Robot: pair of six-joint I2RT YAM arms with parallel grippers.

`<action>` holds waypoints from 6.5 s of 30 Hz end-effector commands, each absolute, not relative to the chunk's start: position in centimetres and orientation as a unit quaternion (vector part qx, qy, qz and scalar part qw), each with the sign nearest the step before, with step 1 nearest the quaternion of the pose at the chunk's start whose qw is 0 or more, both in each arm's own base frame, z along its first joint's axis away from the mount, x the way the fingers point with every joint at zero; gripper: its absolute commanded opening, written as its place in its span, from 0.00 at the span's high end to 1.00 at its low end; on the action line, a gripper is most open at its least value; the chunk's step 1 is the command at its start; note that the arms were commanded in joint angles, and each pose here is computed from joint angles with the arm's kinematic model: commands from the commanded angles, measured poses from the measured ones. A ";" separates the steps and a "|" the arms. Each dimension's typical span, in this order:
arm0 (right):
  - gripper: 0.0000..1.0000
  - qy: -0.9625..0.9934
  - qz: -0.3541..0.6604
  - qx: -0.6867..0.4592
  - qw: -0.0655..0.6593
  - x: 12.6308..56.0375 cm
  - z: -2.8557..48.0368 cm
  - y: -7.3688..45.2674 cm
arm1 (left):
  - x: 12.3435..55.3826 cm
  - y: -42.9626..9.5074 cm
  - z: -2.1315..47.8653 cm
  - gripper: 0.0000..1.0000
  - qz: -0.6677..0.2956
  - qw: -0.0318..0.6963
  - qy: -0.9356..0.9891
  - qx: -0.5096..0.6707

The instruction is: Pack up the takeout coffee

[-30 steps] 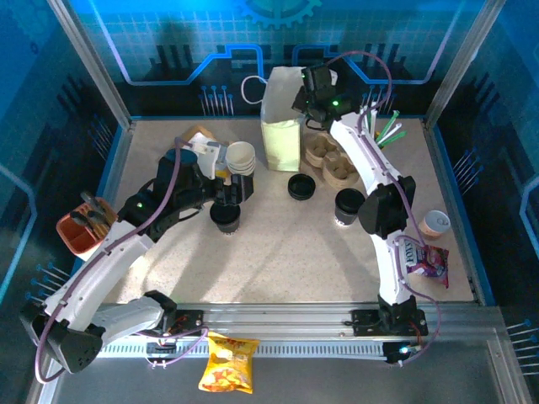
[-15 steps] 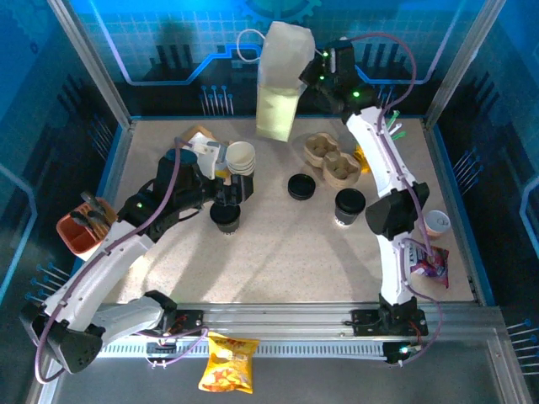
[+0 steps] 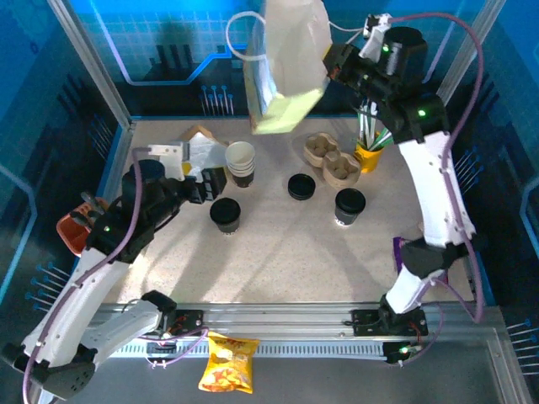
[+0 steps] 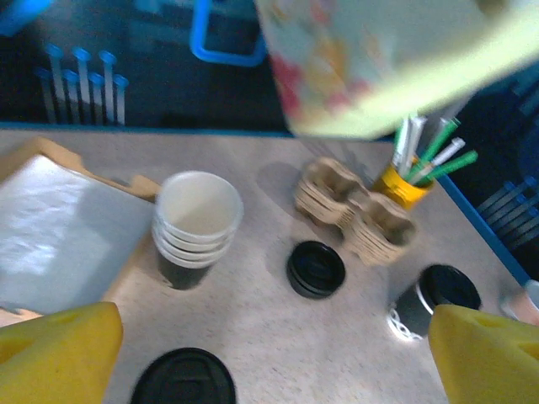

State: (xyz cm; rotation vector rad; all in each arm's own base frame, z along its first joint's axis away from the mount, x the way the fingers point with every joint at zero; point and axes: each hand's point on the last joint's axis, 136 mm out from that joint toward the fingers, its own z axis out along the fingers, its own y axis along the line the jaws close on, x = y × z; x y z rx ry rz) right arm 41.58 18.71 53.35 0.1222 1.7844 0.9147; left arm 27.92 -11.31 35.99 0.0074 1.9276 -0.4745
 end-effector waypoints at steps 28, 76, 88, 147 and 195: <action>1.00 0.882 0.332 -0.068 0.327 25.4 30.4 20.6 | 27.4 -10.0 36.4 0.06 -0.194 0.547 0.814 -0.012; 0.33 0.903 0.141 -0.111 0.390 40.6 28.1 11.6 | 31.4 -15.4 34.7 0.04 -0.236 0.481 0.840 0.082; 0.36 0.928 0.091 -0.159 0.323 45.6 20.9 12.6 | 31.4 -15.8 32.8 0.04 -0.240 0.458 0.851 0.085; 0.53 0.969 0.014 -0.208 0.133 50.3 11.3 10.3 | 30.5 -16.1 32.7 0.05 -0.264 0.453 0.848 0.083; 0.58 0.962 0.023 -0.259 0.087 50.7 8.3 10.2 | 30.2 -16.1 32.4 0.05 -0.262 0.451 0.848 0.088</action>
